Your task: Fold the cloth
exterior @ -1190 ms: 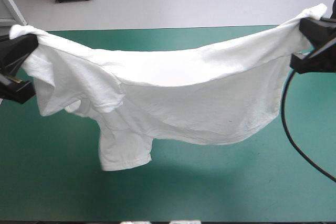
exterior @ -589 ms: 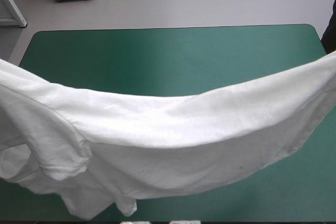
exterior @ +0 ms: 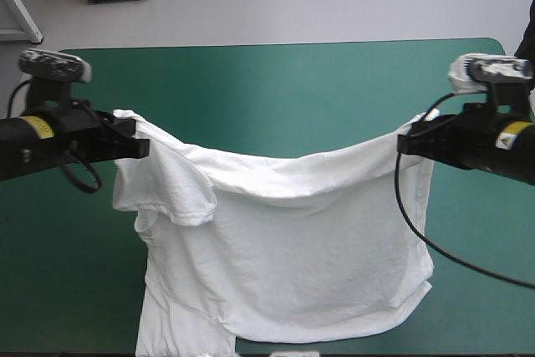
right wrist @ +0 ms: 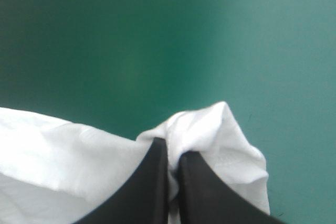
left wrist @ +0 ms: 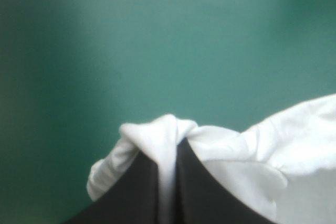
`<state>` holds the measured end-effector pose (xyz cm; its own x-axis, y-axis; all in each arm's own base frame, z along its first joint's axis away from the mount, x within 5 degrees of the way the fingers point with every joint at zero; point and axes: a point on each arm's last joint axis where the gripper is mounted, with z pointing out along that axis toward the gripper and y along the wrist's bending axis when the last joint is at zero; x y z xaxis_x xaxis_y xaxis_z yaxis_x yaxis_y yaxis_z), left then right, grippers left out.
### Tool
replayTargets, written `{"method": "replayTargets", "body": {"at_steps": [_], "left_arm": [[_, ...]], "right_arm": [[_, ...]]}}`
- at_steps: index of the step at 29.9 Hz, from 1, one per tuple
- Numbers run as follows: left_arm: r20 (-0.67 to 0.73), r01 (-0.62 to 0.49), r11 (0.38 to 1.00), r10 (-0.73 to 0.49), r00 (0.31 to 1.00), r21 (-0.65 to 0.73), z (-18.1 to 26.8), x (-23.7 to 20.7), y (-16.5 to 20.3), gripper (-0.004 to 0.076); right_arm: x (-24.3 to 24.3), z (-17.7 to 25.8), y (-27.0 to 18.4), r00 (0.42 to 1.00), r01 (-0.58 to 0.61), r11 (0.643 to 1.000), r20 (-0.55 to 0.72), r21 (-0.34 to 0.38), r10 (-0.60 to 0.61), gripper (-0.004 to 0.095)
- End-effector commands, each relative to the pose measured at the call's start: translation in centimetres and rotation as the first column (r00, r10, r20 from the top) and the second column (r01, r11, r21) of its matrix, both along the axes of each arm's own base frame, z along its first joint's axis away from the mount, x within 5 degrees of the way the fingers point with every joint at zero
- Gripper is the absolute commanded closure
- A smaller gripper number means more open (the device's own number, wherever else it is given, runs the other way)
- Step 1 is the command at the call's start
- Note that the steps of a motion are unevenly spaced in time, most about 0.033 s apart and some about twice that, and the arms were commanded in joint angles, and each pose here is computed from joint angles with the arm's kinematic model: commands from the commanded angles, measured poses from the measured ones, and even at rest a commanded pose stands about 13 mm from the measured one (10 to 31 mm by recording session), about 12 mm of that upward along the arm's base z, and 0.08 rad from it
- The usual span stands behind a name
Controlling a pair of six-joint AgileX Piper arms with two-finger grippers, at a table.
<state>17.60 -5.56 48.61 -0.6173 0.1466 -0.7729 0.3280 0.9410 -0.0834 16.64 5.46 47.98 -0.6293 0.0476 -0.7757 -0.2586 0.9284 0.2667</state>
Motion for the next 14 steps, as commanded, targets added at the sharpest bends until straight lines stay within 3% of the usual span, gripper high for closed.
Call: {"method": "replayTargets", "body": {"at_steps": [1, 8, 14], "left_arm": [[0.063, -0.043, 0.999, 0.043, 0.997, 0.007, -1.3, 3.5, -0.4, 0.0734], [-0.005, -0.064, 0.995, 0.064, 0.998, 0.074, -6.6, 12.0, -2.1, 0.0734], [-0.042, -0.064, 0.993, 0.069, 0.997, 0.104, -11.0, 16.8, -3.2, 0.0734]], "right_arm": [[4.9, -2.2, 0.7, 0.999, 0.035, 0.999, 0.026, 0.006, -0.035, 0.0925], [14.5, -9.0, 2.4, 0.993, 0.034, 0.996, -0.113, -0.077, -0.043, 0.0925], [19.3, -13.0, 3.3, 0.984, 0.013, 0.993, -0.176, -0.121, -0.035, 0.0925]]}}
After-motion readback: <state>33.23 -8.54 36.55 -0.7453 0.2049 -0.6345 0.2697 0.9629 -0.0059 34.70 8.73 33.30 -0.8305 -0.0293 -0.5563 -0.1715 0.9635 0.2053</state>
